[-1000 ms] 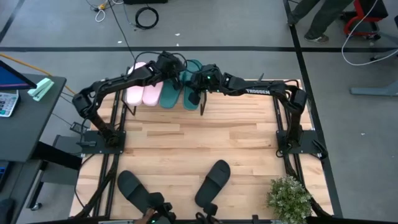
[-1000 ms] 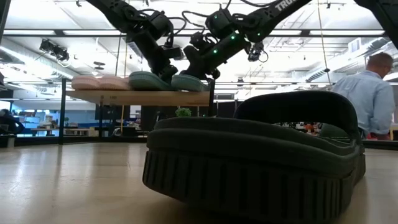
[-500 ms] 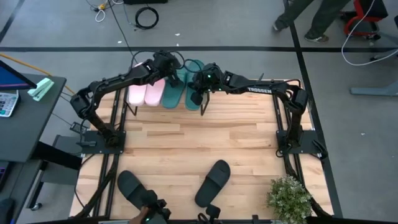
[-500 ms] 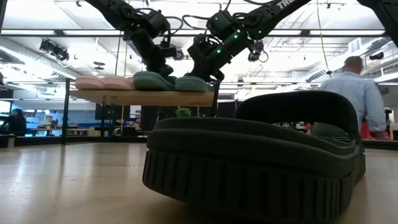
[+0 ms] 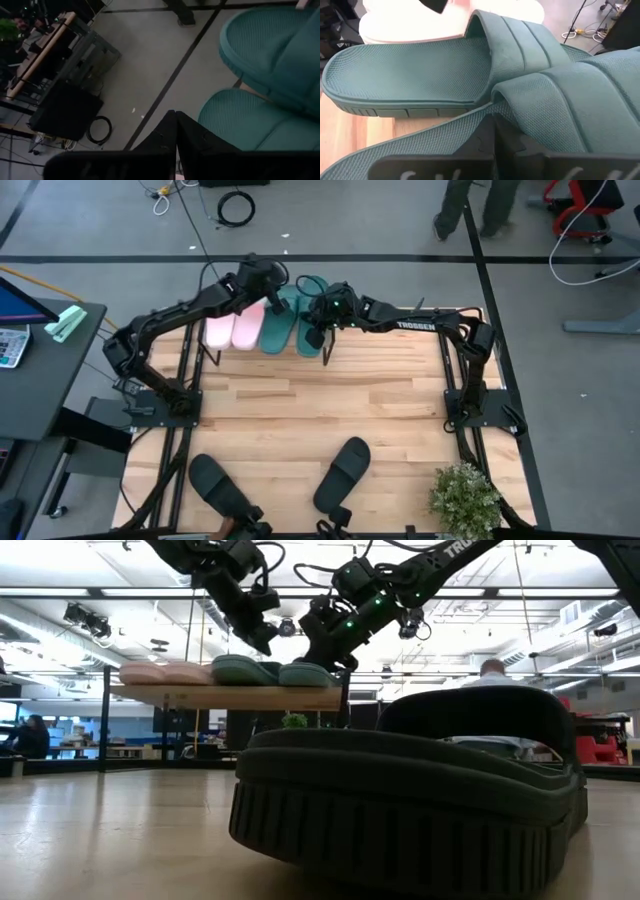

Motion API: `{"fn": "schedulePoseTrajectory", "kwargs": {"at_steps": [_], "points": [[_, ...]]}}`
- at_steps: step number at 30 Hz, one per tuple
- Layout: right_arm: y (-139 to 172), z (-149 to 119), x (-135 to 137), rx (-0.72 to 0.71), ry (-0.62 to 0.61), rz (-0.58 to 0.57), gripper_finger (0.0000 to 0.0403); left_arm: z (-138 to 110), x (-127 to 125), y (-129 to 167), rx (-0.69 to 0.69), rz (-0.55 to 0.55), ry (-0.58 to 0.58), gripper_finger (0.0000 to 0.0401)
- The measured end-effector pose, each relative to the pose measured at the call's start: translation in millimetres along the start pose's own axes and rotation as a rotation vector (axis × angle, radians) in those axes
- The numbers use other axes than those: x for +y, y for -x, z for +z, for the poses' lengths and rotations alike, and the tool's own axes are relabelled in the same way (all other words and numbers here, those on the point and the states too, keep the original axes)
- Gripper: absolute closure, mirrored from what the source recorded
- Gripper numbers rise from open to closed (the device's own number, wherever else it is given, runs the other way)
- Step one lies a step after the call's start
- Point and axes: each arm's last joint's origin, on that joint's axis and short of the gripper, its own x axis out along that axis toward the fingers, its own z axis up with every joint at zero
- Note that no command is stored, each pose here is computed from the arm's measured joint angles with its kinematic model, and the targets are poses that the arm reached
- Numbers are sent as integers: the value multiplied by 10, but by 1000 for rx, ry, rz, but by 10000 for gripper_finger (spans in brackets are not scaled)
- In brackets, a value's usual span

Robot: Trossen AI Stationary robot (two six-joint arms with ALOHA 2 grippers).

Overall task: Pick and place slides into the shelf
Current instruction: Put the green slide on the shelf, then put the left black slide under the shelf

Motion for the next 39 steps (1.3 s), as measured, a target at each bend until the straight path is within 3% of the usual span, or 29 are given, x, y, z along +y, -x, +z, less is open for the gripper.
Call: {"fn": "schedulePoseTrajectory", "kwargs": {"at_steps": [11,16,23,29,34,39], "points": [[-3,66,115,-72,73,95,401,71,63,195,-52,8,67,381],[83,124,236,-86,112,111,379,70,52,194,-49,3,-13,367],[485,356,493,-156,194,145,341,64,28,200,-39,-9,-36,345],[919,436,715,-107,183,197,324,32,-20,210,-2,-37,-124,321],[1269,410,879,-9,120,251,327,100,-79,240,-75,-84,-185,343],[1471,315,1027,98,148,289,327,78,-168,271,-37,-136,-140,392]]}}
